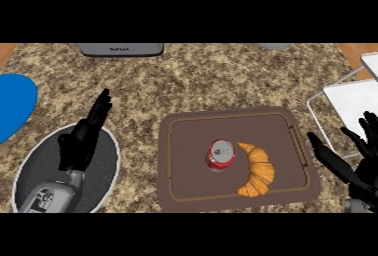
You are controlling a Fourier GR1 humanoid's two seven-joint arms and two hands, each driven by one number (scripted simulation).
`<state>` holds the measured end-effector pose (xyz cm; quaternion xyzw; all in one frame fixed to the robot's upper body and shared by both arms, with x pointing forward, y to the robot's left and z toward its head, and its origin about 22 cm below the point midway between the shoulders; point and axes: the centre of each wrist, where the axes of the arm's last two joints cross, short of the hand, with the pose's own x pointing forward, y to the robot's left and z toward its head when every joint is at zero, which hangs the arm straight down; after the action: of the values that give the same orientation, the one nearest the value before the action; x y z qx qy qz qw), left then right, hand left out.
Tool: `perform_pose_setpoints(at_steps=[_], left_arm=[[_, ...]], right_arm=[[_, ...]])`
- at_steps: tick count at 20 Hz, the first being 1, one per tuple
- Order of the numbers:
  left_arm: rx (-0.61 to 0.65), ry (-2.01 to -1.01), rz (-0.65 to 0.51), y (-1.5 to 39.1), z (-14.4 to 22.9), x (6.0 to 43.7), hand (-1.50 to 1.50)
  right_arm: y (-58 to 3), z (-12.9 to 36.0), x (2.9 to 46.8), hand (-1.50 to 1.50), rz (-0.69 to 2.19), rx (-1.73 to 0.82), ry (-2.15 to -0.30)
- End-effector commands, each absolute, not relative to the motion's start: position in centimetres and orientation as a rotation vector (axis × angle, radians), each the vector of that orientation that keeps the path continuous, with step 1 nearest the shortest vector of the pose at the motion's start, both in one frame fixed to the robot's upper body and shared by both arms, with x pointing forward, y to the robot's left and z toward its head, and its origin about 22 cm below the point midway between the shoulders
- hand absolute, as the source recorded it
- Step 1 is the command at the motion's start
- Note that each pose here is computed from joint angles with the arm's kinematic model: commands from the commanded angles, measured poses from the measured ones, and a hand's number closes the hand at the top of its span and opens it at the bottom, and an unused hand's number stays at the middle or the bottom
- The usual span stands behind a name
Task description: Pick the croissant from the tray and place it in the tiered shelf
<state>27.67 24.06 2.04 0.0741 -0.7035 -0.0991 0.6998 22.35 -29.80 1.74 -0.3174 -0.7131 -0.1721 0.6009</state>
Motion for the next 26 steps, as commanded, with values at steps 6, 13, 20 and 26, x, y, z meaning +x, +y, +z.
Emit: perform_pose_setpoints(at_steps=[6,13,20,26], left_arm=[[0.121,-1.581,-0.245,22.6,1.5,27.4,0.0],[0.122,-1.576,-0.247,21.6,2.1,28.3,0.0],[0.109,-1.58,-0.261,22.6,2.2,28.8,0.0],[0.091,-1.57,-0.286,21.9,2.0,29.3,0.0]], right_arm=[[-29.0,2.0,15.5,-1.5,-0.22,-0.614,-1.582],[-28.8,8.9,15.3,-1.5,0.048,-0.681,-1.469],[-27.3,12.5,15.1,-1.5,0.387,-0.709,-1.199],[-24.9,16.3,16.2,-1.5,0.54,-0.818,-1.02]])
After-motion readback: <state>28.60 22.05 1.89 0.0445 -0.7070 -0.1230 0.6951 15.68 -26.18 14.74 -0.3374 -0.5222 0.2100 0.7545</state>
